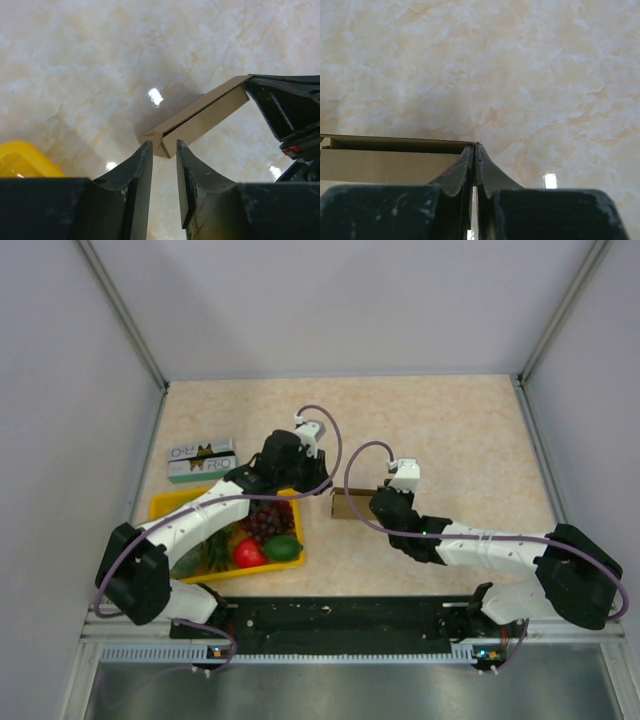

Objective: Fold the paper box

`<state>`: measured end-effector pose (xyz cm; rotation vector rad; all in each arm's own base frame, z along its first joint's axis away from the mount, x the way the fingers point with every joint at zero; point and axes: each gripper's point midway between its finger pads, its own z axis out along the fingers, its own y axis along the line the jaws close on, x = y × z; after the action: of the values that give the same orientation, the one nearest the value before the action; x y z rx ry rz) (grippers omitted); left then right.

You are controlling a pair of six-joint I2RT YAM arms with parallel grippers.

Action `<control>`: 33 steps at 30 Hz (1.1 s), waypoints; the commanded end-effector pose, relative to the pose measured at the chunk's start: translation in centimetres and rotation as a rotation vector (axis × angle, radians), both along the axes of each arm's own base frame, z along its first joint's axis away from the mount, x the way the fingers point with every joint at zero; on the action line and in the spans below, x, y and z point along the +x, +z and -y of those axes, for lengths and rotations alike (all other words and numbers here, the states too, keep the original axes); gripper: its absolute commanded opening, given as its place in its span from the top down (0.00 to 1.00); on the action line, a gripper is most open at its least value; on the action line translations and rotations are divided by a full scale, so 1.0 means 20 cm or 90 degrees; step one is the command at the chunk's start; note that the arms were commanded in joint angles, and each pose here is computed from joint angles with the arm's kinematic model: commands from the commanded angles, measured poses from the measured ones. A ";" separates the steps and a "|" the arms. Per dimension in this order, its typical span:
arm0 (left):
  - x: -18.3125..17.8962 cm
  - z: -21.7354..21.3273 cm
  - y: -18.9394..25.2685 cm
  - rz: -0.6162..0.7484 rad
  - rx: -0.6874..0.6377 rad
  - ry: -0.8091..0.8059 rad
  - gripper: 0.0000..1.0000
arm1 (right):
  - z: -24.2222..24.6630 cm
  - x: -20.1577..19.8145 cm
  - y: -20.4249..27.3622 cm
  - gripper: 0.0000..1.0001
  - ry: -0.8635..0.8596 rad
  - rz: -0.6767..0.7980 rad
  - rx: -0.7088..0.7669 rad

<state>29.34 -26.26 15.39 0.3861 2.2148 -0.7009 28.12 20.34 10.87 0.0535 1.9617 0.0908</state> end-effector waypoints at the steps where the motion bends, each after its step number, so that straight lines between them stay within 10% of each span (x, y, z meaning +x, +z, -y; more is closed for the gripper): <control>1: -0.04 0.14 0.07 0.008 0.013 -0.168 0.69 | -0.01 -0.02 0.00 1.00 0.014 -0.004 -0.005; 17: 0.00 0.12 -0.05 0.006 0.062 -0.141 0.69 | -0.07 -0.01 -0.03 1.00 0.062 -0.046 0.015; 33: -0.01 0.10 0.09 0.062 -0.079 -0.091 0.58 | -0.04 0.01 0.01 1.00 0.095 -0.063 0.037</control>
<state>28.21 -26.77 13.59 0.4956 2.2066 -0.7929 28.58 20.79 10.88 -0.0051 2.0378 0.2175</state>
